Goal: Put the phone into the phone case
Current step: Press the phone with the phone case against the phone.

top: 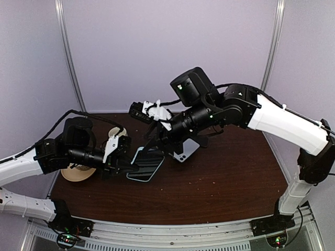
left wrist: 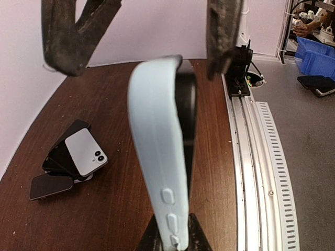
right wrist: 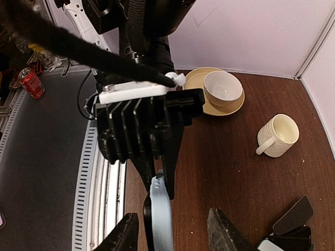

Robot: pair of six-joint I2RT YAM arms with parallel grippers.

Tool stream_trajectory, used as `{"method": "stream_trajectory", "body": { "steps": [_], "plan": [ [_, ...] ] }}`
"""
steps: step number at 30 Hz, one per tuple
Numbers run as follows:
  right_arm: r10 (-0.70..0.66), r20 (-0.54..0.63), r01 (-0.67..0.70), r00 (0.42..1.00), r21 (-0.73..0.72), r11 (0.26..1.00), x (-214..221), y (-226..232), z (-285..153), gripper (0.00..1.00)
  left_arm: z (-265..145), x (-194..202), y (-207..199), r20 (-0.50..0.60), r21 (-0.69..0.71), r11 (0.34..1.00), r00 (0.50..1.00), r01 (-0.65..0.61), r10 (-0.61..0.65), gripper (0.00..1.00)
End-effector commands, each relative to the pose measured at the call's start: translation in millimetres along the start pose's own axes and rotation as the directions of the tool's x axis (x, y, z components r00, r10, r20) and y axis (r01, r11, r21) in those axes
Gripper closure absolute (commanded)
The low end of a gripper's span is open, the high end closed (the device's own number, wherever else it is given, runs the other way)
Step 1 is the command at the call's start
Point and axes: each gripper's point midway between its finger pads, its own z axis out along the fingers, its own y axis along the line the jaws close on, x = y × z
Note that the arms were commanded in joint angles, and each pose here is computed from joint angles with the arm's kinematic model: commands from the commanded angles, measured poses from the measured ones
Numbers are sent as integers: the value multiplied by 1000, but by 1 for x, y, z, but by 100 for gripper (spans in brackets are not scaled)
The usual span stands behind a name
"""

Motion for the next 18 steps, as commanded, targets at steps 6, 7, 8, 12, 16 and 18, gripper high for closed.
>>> {"method": "stream_trajectory", "body": {
  "steps": [6,7,8,12,16,18],
  "plan": [
    [50,11,-50,999,-48,998,6,0,14,50,-12,-43,2,128,-22,997,988,-80,83,100],
    [53,9,-52,999,-48,997,7,0,15,54,-13,-43,2,129,-22,997,988,-79,81,100],
    [56,8,-55,998,-44,997,7,-1,15,58,-13,-43,2,129,-22,997,988,-79,81,100],
    [62,8,-62,998,-57,996,9,1,17,100,-12,-42,2,126,-19,997,989,-75,77,100],
    [57,25,-55,998,-69,996,6,4,14,100,-12,-43,1,133,-14,997,988,-76,78,100],
    [54,33,-51,998,-65,997,5,4,11,100,-12,-43,0,133,-11,997,988,-75,76,100]
  ]
}}
